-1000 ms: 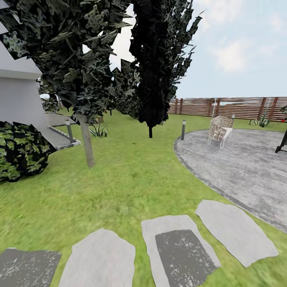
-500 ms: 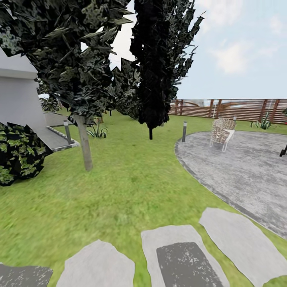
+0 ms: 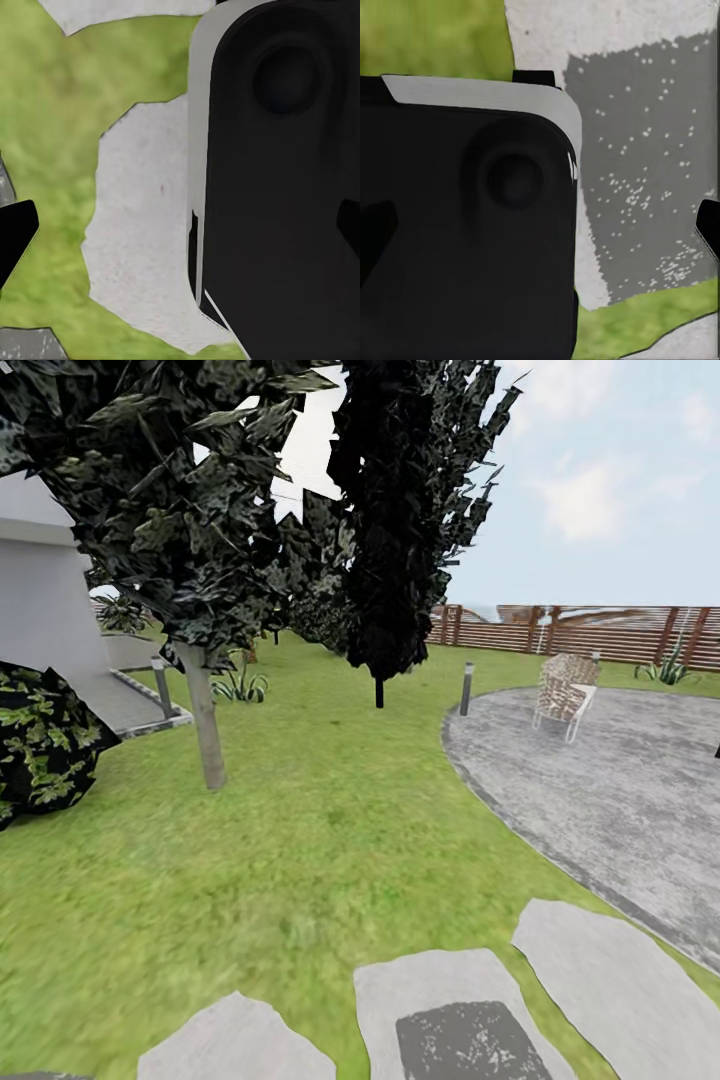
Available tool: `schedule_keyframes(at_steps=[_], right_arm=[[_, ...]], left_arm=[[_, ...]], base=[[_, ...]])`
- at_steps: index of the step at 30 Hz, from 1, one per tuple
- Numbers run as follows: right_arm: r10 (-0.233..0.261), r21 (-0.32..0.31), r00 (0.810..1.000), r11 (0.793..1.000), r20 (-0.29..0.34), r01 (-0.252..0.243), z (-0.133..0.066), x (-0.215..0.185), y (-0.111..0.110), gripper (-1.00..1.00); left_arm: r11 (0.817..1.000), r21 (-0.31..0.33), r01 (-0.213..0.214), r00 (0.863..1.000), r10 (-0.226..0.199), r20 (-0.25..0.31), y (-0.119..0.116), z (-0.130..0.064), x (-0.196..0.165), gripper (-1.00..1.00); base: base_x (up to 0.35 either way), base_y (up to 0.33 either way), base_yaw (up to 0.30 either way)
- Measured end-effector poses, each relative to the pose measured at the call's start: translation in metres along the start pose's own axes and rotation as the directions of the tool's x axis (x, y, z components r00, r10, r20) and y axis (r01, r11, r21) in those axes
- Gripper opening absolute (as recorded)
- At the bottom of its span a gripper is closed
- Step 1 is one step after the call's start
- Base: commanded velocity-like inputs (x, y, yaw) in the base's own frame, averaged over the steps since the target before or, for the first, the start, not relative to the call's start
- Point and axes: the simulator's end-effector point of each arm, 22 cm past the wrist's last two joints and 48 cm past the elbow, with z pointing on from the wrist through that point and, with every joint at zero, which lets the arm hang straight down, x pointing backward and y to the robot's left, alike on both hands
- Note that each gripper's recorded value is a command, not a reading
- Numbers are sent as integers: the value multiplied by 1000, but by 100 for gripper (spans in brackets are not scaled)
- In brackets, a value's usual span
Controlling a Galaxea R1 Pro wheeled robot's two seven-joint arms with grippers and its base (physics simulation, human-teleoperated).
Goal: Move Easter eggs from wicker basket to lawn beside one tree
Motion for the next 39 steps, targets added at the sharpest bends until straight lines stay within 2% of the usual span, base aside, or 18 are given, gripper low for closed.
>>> schedule_keyframes(at_steps=[21, 31, 39], right_arm=[[0, 0, 1000, 1000, 1, 0, 0, 0, 0, 100], [5, -1, 1000, 1000, 1, -5, 0, 0, 0, 100], [1, 0, 1000, 1000, 1, -1, 0, 0, 0, 100]], left_arm=[[1000, 0, -1, 1000, 1, 0, 0, 0, 0, 100], [1000, 0, -1, 1000, 1, 0, 0, 0, 0, 100], [1000, 0, -1, 1000, 1, 0, 0, 0, 0, 100]], base=[[335, 0, -3], [335, 0, -251], [335, 0, -37]])
